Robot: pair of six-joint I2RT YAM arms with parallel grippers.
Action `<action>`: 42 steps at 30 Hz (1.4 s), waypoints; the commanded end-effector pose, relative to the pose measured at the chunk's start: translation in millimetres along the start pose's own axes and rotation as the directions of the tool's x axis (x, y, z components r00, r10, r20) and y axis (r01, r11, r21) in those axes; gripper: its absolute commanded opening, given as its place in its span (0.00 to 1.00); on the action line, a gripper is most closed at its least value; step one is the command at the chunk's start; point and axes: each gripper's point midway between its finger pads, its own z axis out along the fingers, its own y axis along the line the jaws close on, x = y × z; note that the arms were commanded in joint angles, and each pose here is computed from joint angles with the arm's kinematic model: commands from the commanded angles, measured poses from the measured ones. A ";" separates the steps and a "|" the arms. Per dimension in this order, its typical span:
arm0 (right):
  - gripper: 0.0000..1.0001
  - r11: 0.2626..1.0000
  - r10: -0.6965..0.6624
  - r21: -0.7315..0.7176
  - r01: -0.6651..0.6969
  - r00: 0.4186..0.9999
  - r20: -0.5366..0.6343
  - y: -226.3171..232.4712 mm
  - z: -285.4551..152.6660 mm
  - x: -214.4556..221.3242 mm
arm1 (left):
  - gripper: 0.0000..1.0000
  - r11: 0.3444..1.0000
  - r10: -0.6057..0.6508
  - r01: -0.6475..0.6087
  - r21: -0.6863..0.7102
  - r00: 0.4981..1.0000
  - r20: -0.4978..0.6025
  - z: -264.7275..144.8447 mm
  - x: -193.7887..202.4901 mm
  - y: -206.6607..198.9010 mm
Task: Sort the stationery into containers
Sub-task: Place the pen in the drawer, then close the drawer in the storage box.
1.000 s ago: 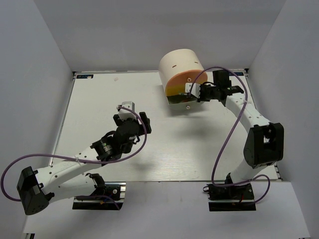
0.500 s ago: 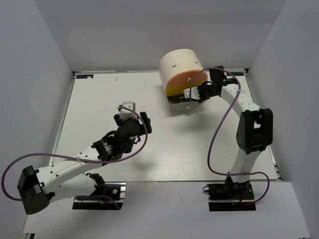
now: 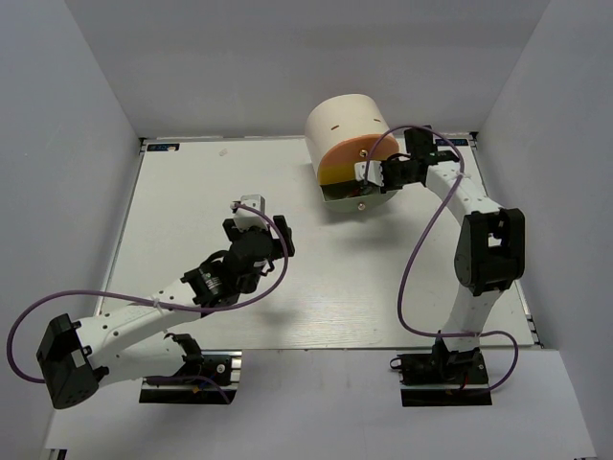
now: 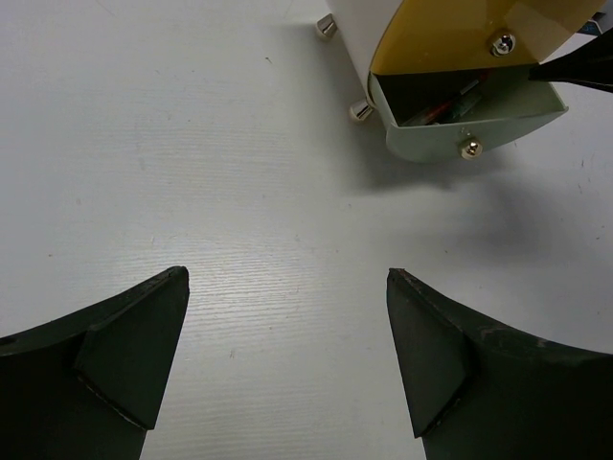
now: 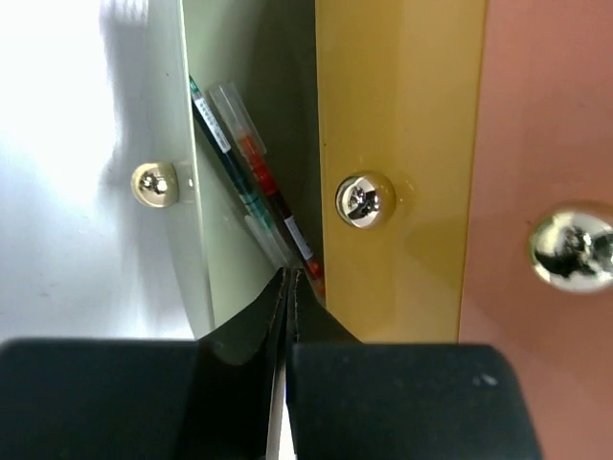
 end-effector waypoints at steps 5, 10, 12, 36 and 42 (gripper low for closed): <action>0.00 0.998 0.020 -0.067 -0.012 0.992 0.125 10.1 -22.6 -31.4 | 0.94 1.000 -0.002 0.002 0.012 1.000 0.008 0.7 -2.6 -3.4; 0.00 0.980 0.036 -0.200 -0.008 0.990 0.138 30.5 -24.6 -34.2 | 0.94 1.000 -0.002 0.002 0.012 1.000 0.008 -0.4 -1.4 -1.6; 0.00 0.971 0.059 -0.237 -0.026 0.989 0.133 39.7 -19.7 -31.1 | 0.94 1.000 -0.017 0.017 0.015 1.000 0.014 -1.8 -4.0 -2.0; 0.00 0.992 0.128 0.018 -0.127 0.990 -0.056 26.1 34.8 10.1 | 0.94 1.000 0.001 -0.001 0.005 1.000 -0.004 -0.8 1.9 0.4; 0.00 0.983 0.164 0.106 -0.153 0.981 -0.107 16.0 38.8 19.2 | 0.94 1.000 0.001 -0.001 0.005 1.000 -0.004 -0.8 1.9 0.4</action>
